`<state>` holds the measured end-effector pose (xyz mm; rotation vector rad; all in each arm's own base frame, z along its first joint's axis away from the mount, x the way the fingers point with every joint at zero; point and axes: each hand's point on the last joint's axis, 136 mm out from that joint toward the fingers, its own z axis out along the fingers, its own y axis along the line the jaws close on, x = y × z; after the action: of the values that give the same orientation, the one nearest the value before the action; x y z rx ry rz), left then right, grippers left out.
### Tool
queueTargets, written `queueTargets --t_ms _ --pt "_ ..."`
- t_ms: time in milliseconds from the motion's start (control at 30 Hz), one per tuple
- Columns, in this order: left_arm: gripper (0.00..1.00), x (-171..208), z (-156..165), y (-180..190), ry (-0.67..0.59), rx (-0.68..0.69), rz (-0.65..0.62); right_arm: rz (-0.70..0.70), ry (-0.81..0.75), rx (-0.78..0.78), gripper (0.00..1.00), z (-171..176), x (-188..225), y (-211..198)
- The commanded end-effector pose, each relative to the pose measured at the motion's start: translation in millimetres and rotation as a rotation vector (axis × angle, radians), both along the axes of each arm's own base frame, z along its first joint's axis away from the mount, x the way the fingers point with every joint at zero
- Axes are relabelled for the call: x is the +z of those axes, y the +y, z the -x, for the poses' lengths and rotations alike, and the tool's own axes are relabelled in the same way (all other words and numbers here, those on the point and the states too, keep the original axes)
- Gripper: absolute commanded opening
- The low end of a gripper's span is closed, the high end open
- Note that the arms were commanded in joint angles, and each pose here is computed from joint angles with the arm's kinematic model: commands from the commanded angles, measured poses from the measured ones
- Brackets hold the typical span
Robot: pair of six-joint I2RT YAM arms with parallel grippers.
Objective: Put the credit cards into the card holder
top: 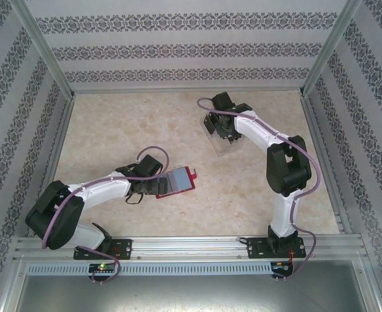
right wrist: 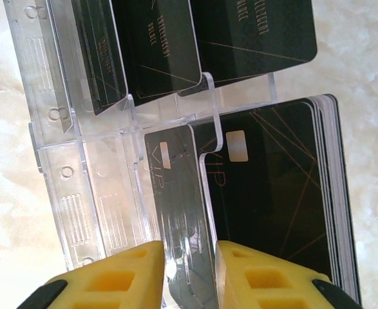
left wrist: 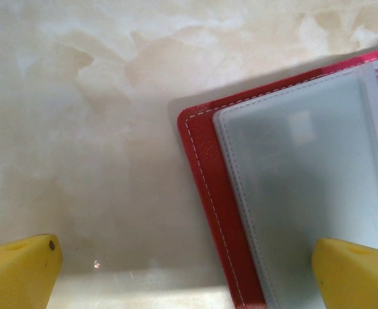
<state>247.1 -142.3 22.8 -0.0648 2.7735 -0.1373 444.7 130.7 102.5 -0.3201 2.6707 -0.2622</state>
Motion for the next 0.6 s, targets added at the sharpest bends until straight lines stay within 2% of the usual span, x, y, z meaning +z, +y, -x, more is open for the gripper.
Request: queueTargets --t_ms 0,567 --pt "1.00 -5.4 6.4 5.4 0.023 -0.021 -0.044 -0.013 -0.004 -0.011 0.27 -8.0 5.8 -2.7" --pt "1.00 -6.7 5.9 5.1 0.026 -0.022 -0.046 -0.035 0.017 -0.017 0.20 -9.7 -0.5 -3.5"
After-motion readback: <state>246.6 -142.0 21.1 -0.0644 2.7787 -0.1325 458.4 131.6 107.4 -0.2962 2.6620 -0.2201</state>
